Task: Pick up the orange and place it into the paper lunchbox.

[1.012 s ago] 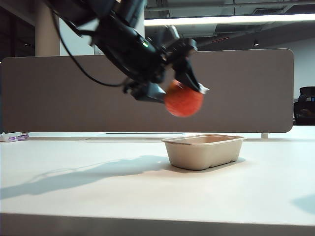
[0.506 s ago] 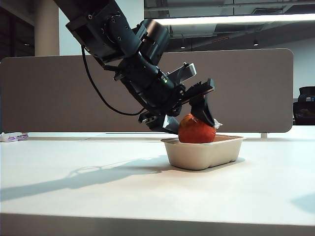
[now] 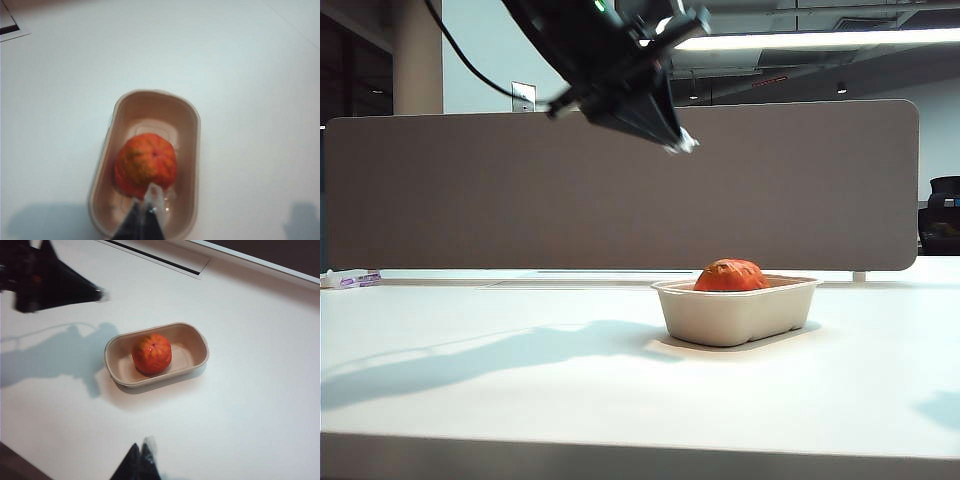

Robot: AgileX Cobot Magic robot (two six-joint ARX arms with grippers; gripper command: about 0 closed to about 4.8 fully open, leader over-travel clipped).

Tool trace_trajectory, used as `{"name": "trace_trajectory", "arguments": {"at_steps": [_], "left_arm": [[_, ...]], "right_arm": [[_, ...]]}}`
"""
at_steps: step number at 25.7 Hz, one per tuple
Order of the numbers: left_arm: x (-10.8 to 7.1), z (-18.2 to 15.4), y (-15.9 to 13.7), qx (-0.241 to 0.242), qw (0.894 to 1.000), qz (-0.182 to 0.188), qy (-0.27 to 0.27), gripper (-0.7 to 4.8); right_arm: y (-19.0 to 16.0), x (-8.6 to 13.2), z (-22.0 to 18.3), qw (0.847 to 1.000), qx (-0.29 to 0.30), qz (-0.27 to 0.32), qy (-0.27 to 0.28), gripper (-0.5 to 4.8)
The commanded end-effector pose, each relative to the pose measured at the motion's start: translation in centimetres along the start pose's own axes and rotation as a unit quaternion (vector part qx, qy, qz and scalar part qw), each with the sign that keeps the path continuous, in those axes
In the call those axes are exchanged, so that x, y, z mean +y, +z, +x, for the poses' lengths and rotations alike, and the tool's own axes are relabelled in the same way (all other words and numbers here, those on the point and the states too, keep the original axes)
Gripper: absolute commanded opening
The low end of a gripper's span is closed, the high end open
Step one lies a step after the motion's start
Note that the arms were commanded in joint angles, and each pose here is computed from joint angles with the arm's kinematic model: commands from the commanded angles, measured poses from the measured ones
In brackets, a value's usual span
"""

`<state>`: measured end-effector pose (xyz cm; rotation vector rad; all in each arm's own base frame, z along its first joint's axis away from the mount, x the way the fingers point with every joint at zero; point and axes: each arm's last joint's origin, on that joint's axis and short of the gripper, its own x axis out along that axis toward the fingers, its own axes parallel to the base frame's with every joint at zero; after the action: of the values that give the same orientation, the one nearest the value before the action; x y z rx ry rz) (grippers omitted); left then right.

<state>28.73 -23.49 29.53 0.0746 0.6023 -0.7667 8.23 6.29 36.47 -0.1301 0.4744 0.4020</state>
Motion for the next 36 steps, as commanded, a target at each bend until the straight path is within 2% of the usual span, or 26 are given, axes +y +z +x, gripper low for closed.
{"name": "trace_trajectory", "arguments": {"at_steps": [1, 3, 5, 7, 11, 15, 23, 28, 30, 36], "left_arm": [[-0.6, -3.1, -0.2, -0.021, 1.000, 0.011, 0.011, -0.06], [-0.7, -5.0, -0.9, -0.040, 0.999, 0.013, 0.031, -0.06], [-0.8, -8.2, -3.2, -0.063, 0.996, 0.014, 0.056, -0.06], [-0.8, -9.9, -5.0, -0.082, 0.994, 0.022, 0.065, -0.06], [-0.7, -13.1, -8.9, -0.132, 0.988, 0.024, 0.076, -0.06], [-0.6, -15.2, -12.0, -0.155, 0.983, 0.021, 0.099, -0.06], [-0.4, -17.9, -17.4, -0.211, 0.971, 0.021, 0.109, -0.06], [-0.2, -18.7, -20.0, -0.222, 0.968, 0.018, 0.118, -0.06], [0.0, -18.8, -21.8, -0.249, 0.962, 0.013, 0.112, -0.06], [0.2, -19.1, -23.6, -0.269, 0.956, 0.012, 0.116, -0.06]], "right_arm": [[-0.3, 0.0, 0.1, 1.000, -0.011, -0.001, 0.005, -0.04], [-0.8, 0.0, 0.1, 1.000, -0.028, -0.008, 0.010, -0.04], [-2.3, 0.1, 0.6, 0.995, -0.092, -0.003, 0.042, -0.04], [-3.5, 0.1, 1.0, 0.991, -0.122, 0.004, 0.055, -0.04], [-6.8, 0.1, 2.4, 0.985, -0.163, 0.014, 0.061, -0.04], [-9.1, 0.1, 3.5, 0.979, -0.196, 0.024, 0.058, -0.04], [-11.4, 0.2, 4.5, 0.977, -0.201, 0.032, 0.065, 0.00], [-11.7, 0.2, 4.6, 0.980, -0.189, 0.029, 0.063, 0.00], [-11.7, 0.2, 4.6, 0.980, -0.188, 0.029, 0.063, 0.00], [-11.7, 0.2, 4.6, 0.980, -0.188, 0.029, 0.063, 0.00]]}}
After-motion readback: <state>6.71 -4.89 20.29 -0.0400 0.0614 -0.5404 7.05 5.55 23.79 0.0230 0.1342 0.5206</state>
